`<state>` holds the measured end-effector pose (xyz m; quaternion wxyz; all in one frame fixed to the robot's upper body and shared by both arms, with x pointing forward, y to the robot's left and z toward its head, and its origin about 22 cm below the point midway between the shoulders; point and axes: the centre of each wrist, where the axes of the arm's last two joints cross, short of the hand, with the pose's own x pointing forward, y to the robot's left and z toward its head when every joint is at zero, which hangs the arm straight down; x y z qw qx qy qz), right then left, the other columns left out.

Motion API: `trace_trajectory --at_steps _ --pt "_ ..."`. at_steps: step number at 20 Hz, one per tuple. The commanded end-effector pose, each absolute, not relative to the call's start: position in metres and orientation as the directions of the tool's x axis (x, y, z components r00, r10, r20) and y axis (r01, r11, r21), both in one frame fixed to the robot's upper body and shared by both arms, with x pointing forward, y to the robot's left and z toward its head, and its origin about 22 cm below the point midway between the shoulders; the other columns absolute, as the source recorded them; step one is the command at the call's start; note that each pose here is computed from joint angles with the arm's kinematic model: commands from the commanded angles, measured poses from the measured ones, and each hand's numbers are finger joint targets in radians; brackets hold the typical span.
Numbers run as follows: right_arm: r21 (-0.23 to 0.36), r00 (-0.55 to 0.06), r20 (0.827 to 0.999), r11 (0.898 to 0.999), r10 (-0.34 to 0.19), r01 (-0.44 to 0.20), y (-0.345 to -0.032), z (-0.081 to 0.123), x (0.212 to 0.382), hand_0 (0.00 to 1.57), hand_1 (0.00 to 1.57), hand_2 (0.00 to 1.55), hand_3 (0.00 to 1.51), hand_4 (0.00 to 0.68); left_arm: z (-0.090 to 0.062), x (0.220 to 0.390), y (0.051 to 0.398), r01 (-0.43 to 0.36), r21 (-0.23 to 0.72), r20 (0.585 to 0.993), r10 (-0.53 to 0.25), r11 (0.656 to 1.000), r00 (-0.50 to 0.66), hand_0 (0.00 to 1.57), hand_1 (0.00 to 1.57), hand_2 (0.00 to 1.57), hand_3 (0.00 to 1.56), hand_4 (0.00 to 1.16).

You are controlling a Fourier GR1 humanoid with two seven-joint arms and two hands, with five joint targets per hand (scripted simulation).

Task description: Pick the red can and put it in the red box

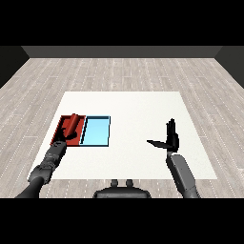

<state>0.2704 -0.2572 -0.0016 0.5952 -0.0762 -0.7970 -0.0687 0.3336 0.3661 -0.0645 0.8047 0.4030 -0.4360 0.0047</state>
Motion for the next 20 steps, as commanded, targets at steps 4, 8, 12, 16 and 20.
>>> trace_trajectory --at_steps 4,8,12,16,20 --pt "0.028 -0.290 0.957 0.979 0.033 0.204 -0.254 0.002 0.267 0.00 0.00 0.00 0.00 0.000 -0.079 0.312 0.380 -0.275 0.626 0.647 -0.290 0.730 0.705 0.00 0.00 0.00 0.00 0.00" --pt "0.042 -0.298 0.954 0.978 0.021 0.205 -0.263 -0.006 0.271 0.00 0.00 0.00 0.00 0.000 -0.056 0.331 0.386 -0.260 0.637 0.650 -0.323 0.726 0.688 0.00 0.00 0.00 0.00 0.00" --pt "0.063 -0.316 0.949 0.982 -0.003 0.180 -0.265 0.005 0.272 0.00 0.00 0.00 0.00 0.000 -0.045 0.339 0.387 -0.368 0.628 0.727 -0.347 0.686 0.592 0.00 0.00 0.00 0.00 0.00" --pt "0.061 -0.327 0.945 0.983 -0.001 0.171 -0.267 0.011 0.278 0.00 0.00 0.00 0.00 0.000 -0.028 0.354 0.381 -0.455 0.448 0.887 -0.320 0.770 0.333 0.00 0.00 0.00 0.00 0.00" --pt "0.088 -0.373 0.927 0.988 -0.035 0.126 -0.262 0.006 0.268 0.00 0.00 0.00 0.00 0.000 -0.018 0.358 0.382 -0.400 0.283 0.959 -0.269 0.872 0.091 0.67 0.67 0.38 0.00 0.00"
